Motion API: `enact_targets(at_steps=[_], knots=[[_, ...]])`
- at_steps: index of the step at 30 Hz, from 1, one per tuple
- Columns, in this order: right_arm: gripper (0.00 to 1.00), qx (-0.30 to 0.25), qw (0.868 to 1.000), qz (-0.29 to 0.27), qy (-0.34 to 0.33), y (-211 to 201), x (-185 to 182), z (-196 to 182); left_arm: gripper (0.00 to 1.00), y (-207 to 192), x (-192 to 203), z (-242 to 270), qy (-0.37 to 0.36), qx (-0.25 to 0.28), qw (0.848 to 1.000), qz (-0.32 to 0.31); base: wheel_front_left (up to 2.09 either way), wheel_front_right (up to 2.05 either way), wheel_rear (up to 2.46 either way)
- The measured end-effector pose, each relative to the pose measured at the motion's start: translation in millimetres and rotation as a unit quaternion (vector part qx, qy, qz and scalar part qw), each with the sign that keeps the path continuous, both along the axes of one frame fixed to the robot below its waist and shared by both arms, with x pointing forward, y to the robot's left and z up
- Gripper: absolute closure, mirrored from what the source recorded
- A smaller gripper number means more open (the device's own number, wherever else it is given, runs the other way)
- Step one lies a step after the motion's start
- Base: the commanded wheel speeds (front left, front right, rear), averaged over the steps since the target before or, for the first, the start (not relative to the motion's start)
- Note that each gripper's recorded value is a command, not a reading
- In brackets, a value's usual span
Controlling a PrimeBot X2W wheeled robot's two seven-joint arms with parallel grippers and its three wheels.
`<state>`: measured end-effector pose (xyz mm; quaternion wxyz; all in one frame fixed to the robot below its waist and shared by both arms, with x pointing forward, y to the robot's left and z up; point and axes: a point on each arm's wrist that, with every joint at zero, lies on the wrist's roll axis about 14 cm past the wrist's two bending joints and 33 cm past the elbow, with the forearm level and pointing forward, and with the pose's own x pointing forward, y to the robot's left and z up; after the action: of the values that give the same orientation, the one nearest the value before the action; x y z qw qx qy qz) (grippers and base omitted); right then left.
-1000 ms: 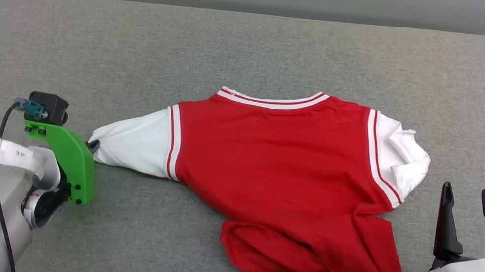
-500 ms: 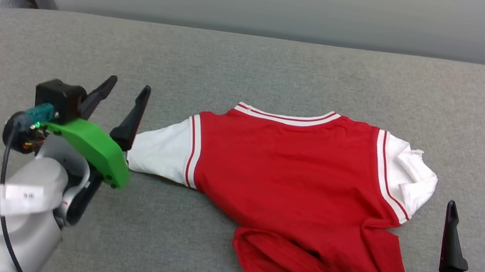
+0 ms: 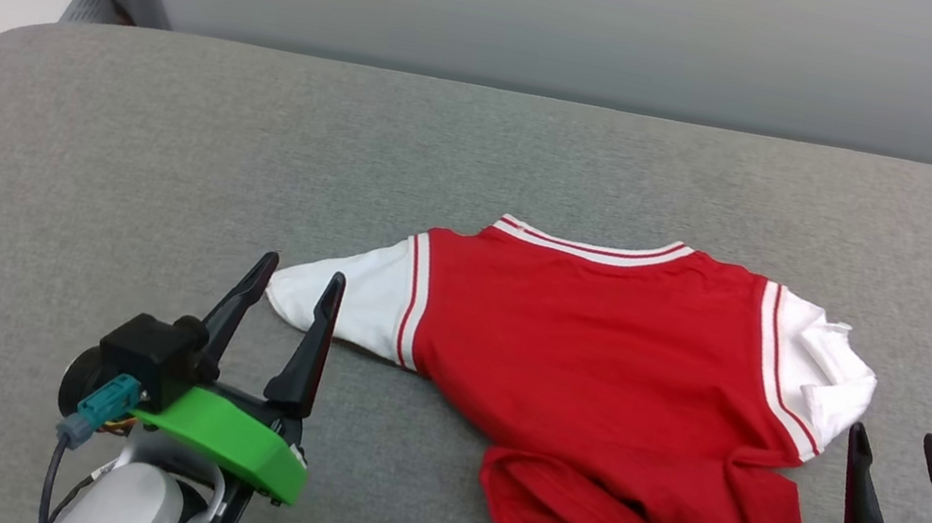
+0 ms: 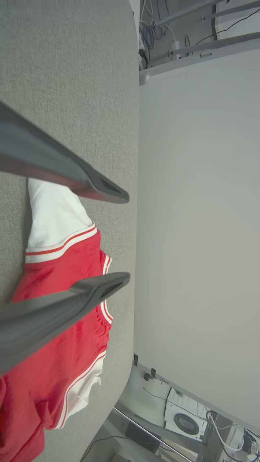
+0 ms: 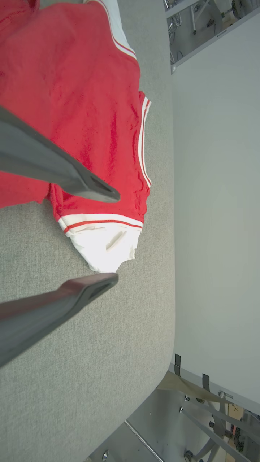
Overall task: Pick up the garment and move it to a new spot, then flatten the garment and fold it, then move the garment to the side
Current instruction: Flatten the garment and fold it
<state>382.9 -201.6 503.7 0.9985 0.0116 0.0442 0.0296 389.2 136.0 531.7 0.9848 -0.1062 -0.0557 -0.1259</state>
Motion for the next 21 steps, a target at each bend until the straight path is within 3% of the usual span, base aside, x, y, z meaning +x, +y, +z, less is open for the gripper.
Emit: enact_targets(at_steps=[7,12,21], knots=[[0.00,-0.063,0.990,0.042,0.122,-5.3,27.6,-22.1,0.00,9.8,0.9,-0.8,-0.004,0.000,1.000,0.017,0.00,0.00,0.00],[0.00,-0.103,0.966,0.063,0.228,-15.7,60.7,-37.8,0.00,16.7,9.9,-7.1,0.002,-0.001,1.000,0.029,0.00,0.00,0.00],[0.00,-0.141,0.924,0.077,0.346,-25.4,104.1,-77.9,0.00,41.3,20.6,-24.7,0.024,0.016,0.998,0.062,0.00,0.00,0.00]])
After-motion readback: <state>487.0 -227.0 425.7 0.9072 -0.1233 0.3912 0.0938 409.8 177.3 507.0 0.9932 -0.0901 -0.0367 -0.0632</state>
